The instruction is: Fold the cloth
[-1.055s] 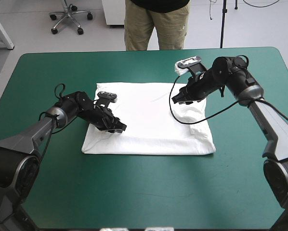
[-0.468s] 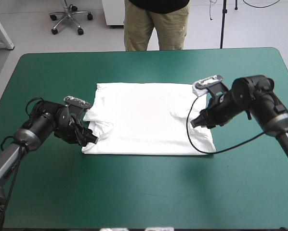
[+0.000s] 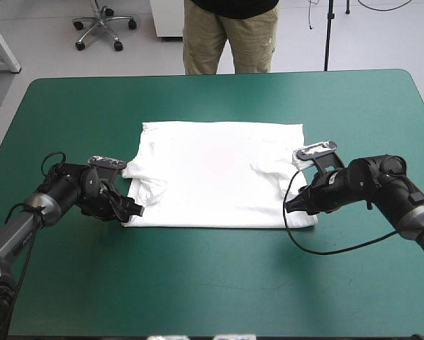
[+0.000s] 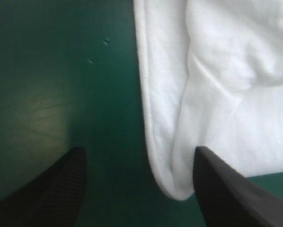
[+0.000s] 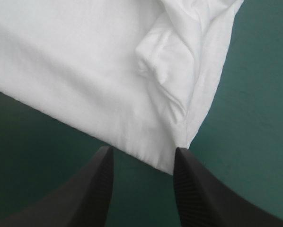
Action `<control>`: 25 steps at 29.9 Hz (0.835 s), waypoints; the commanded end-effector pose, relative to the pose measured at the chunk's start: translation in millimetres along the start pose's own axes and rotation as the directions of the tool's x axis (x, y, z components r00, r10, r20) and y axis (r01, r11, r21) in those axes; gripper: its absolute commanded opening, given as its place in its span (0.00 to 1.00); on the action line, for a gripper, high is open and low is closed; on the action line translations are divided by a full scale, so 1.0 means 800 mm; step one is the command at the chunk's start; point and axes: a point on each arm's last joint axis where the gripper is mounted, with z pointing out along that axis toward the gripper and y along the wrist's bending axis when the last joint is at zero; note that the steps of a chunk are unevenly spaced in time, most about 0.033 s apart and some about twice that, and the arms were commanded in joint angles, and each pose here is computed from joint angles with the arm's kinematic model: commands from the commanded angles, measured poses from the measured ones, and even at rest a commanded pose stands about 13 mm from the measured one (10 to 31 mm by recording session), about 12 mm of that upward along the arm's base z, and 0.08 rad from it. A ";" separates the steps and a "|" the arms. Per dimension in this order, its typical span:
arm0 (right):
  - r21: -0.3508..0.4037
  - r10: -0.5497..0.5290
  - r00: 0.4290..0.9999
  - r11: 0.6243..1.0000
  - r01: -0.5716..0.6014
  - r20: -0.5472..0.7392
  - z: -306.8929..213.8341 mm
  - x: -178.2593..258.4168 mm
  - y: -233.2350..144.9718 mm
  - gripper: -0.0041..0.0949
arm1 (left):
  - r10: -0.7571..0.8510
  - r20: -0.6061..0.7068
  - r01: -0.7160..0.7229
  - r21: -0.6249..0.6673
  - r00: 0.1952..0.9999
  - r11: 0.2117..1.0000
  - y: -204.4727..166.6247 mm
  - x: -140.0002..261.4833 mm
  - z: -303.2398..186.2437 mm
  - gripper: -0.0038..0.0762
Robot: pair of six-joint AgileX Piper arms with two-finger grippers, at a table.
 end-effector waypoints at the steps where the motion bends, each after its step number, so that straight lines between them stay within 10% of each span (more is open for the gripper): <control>1: 0.006 0.001 0.996 1.000 -0.002 0.093 -0.017 -0.007 0.001 0.44 | -0.003 0.015 0.002 0.072 1.000 0.997 -0.008 -0.008 0.001 0.64; 6: 0.024 -0.009 0.995 1.000 0.006 0.098 -0.014 -0.006 -0.002 0.44 | -0.002 -0.023 0.004 0.103 1.000 0.995 -0.011 -0.011 0.022 0.58; 13: 0.087 0.022 0.997 0.996 -0.028 0.071 -0.014 -0.002 -0.012 0.44 | 0.027 -0.075 -0.020 0.087 0.997 0.996 -0.008 -0.006 0.024 0.04; 25: 0.029 0.136 0.990 0.990 -0.135 -0.030 0.016 0.024 -0.048 0.51 | 0.025 -0.076 -0.018 0.090 0.997 0.996 -0.009 -0.006 0.024 0.04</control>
